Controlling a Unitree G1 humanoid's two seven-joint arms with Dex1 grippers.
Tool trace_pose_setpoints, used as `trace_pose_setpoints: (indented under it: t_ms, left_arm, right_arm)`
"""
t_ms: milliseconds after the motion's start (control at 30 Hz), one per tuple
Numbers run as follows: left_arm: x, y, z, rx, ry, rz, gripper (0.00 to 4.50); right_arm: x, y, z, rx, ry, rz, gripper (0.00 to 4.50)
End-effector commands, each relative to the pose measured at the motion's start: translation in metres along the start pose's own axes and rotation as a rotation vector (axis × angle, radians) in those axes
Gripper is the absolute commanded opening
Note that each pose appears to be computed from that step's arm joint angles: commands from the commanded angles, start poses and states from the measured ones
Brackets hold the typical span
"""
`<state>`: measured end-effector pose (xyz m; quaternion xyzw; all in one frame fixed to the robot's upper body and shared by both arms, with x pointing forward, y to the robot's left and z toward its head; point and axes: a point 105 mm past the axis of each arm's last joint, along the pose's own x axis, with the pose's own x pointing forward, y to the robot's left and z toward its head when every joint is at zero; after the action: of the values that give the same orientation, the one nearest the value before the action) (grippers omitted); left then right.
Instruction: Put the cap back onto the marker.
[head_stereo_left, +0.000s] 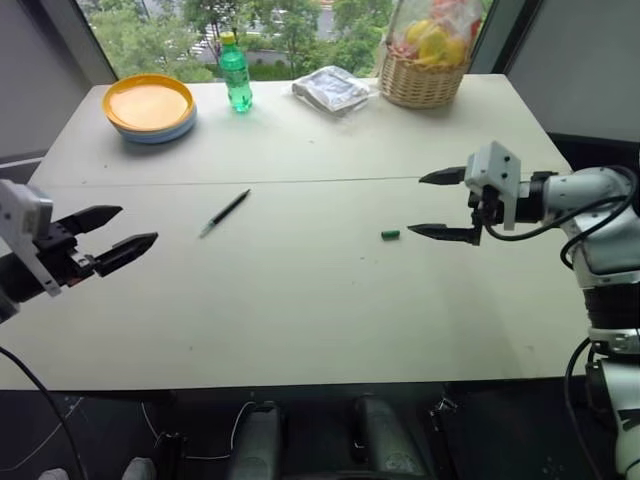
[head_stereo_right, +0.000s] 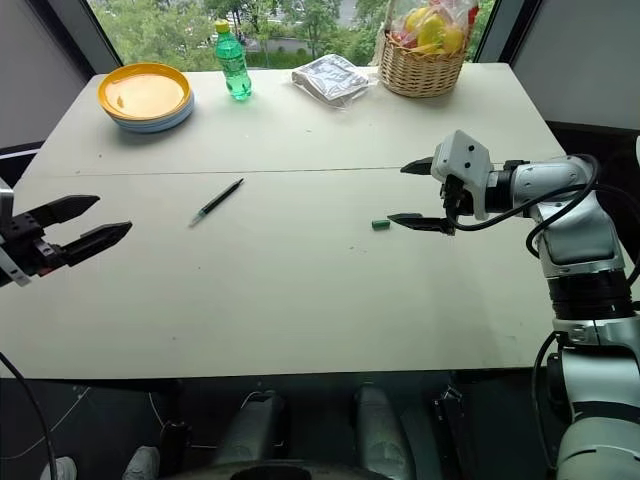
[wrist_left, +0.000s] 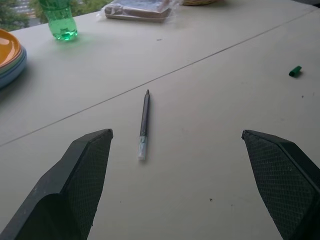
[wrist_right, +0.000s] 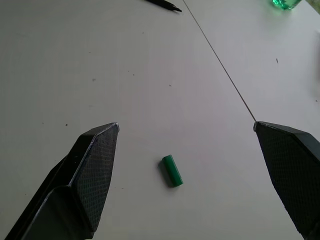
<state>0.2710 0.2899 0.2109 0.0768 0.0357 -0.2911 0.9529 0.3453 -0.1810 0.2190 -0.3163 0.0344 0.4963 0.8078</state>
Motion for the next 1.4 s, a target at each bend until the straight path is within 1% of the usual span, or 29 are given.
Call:
trace_pose_setpoints:
  t_ms: [33,1000,1133,1167,1267,1400]
  left_arm:
    - [-0.006,0.004,0.012,0.064,-0.028,0.025,4.38]
    - [-0.009,0.013,-0.004,0.055,-0.023,0.100,4.38]
    - [0.005,0.022,-0.012,-0.001,-0.074,0.165,4.38]
    - [0.011,0.026,-0.018,-0.019,-0.081,0.194,4.38]
    - [0.035,0.029,-0.038,-0.047,-0.080,0.228,4.38]
    - [0.068,0.025,-0.049,-0.087,-0.105,0.205,4.38]
  right_arm:
    - [-0.003,-0.001,0.011,-0.037,-0.025,-0.006,4.45]
    - [0.010,0.007,0.015,-0.028,-0.051,-0.001,4.45]
    - [0.014,0.011,0.013,-0.019,-0.056,0.004,4.45]
    - [0.016,0.012,0.013,-0.016,-0.059,0.002,4.45]
    - [0.022,0.015,0.013,-0.003,-0.080,-0.001,4.45]
    - [0.027,0.021,0.011,0.006,-0.089,0.004,4.45]
